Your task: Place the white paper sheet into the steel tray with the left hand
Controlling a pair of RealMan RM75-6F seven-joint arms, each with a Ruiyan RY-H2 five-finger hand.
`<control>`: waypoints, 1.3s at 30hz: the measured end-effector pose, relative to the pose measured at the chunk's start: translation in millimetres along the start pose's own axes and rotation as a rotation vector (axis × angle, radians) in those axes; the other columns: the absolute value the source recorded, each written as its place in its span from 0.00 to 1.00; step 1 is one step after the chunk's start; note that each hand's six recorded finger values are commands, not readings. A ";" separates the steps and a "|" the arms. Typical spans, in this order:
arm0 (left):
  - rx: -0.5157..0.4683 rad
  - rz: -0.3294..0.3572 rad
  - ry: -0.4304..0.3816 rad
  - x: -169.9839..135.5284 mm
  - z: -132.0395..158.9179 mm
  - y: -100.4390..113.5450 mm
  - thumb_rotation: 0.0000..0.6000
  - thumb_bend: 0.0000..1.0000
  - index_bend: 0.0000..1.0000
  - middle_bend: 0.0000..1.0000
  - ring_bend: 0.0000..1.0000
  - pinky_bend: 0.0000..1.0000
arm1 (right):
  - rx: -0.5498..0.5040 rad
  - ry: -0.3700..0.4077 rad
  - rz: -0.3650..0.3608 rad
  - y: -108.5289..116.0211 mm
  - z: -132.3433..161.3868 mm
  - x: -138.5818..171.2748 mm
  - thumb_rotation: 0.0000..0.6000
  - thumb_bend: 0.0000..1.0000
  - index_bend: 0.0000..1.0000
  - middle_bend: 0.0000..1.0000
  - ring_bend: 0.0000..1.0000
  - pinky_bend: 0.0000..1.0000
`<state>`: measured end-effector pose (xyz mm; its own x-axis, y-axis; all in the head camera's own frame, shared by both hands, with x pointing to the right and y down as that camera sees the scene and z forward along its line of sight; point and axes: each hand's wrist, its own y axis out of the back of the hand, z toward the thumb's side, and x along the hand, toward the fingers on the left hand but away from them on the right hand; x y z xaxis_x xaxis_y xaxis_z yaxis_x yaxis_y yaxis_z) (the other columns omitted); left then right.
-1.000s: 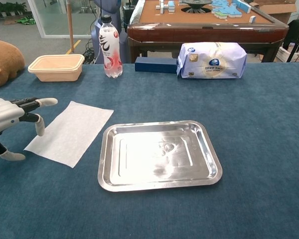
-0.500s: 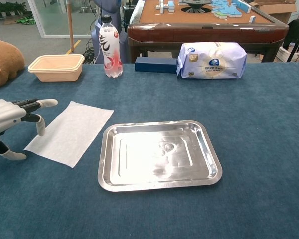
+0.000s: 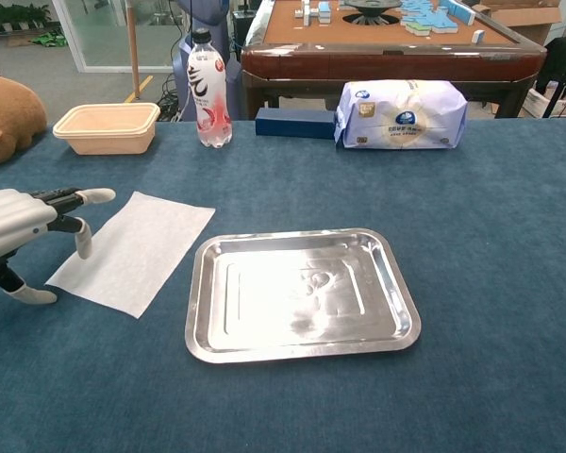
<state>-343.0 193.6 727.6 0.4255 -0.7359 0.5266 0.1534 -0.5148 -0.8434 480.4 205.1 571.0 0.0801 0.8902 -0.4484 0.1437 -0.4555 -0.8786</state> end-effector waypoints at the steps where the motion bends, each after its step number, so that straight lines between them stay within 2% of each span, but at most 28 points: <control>1: -0.003 0.000 0.000 0.6 0.3 0.1 1.00 0.10 0.44 0.00 0.00 0.16 | 0.000 0.000 0.000 -0.1 0.1 0.0 1.00 0.00 0.17 0.22 0.13 0.23; 26: -0.049 -0.011 0.014 6.6 0.0 -1.4 1.00 0.12 0.46 0.00 0.00 0.17 | 0.002 0.001 0.002 -0.7 0.6 0.1 1.00 0.00 0.17 0.22 0.13 0.23; 39: -0.061 -0.013 0.016 5.7 -0.1 -4.3 1.00 0.22 0.48 0.00 0.00 0.17 | 0.002 0.000 0.002 -0.9 0.4 -0.1 1.00 0.00 0.17 0.22 0.13 0.23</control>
<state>-341.4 191.6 734.3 0.4094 -0.7357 0.5396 0.1037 -0.5500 -0.8287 479.9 205.4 571.8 0.0801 0.8893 -0.4503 0.1417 -0.4573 -0.8779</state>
